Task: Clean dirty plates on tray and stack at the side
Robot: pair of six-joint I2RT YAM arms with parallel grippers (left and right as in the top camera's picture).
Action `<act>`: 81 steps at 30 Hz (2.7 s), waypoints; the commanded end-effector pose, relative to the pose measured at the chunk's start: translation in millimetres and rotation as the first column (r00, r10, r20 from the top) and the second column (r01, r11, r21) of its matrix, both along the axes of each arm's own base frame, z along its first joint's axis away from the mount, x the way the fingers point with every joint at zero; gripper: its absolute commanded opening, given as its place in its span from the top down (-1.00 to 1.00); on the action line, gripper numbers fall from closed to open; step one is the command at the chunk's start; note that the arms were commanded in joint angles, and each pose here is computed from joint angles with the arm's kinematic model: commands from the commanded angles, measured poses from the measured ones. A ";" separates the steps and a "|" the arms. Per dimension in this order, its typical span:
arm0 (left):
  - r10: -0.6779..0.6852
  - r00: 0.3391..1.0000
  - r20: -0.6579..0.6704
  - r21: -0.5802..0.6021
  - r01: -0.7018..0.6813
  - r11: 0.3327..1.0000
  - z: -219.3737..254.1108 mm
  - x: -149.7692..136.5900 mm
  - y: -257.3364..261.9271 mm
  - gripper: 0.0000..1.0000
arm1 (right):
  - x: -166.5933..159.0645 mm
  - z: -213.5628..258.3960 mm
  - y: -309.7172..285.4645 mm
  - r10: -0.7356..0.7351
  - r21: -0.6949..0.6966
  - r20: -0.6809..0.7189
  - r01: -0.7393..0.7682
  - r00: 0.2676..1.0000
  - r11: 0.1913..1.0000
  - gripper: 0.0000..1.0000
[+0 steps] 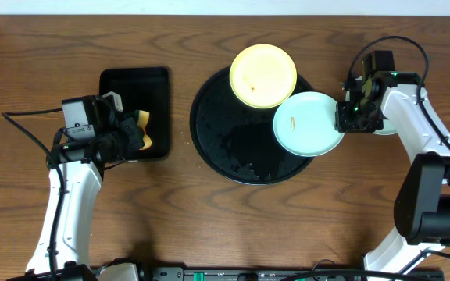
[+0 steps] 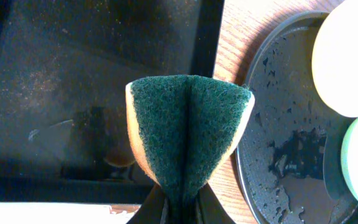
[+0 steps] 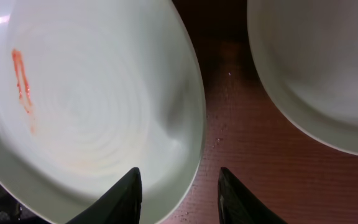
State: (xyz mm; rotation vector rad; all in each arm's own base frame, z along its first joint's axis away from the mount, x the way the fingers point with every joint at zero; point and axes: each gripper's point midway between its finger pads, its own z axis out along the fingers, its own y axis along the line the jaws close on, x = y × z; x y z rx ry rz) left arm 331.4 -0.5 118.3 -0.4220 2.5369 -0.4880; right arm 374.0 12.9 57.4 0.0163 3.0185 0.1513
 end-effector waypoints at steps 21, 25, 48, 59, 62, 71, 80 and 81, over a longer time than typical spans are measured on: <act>-0.006 1.000 -0.009 0.011 0.007 1.000 -3.4 0.7 2.0 0.85 | 1.3 -31.1 1.2 -0.014 0.004 0.005 0.014 1.000 1.000 0.51; -0.009 1.000 -0.008 0.012 0.009 1.000 -3.3 0.6 2.1 0.85 | 1.3 -36.6 1.7 -0.014 0.008 0.015 0.014 1.000 1.000 0.55; -0.090 0.992 0.087 0.086 0.082 0.993 6.2 15.2 4.8 0.85 | -4.1 112.6 39.6 -0.077 -0.181 0.388 0.157 0.918 0.971 0.98; -0.200 0.940 0.276 0.172 0.157 0.973 35.8 49.2 -14.0 0.85 | -13.8 93.8 78.7 -0.093 -0.205 0.446 0.203 0.890 0.957 0.97; -0.244 0.921 0.303 0.180 0.196 0.964 41.0 52.9 -31.3 0.85 | -10.5 96.6 75.5 -0.034 -0.278 0.481 0.189 0.876 0.942 0.97; -0.167 0.951 0.262 0.018 0.168 0.986 48.7 48.2 -60.4 0.85 | -30.8 70.1 111.4 -0.032 -0.066 0.332 0.057 0.943 0.996 0.98; -0.344 0.871 0.351 0.003 0.366 0.931 76.7 42.4 -132.8 0.85 | -44.1 31.8 100.3 -0.113 0.085 0.213 0.097 0.970 0.992 0.98; -0.356 0.865 0.353 0.017 0.374 0.927 76.7 41.3 -139.6 0.85 | -45.9 27.4 99.7 -0.113 0.084 0.210 0.097 0.971 0.992 0.98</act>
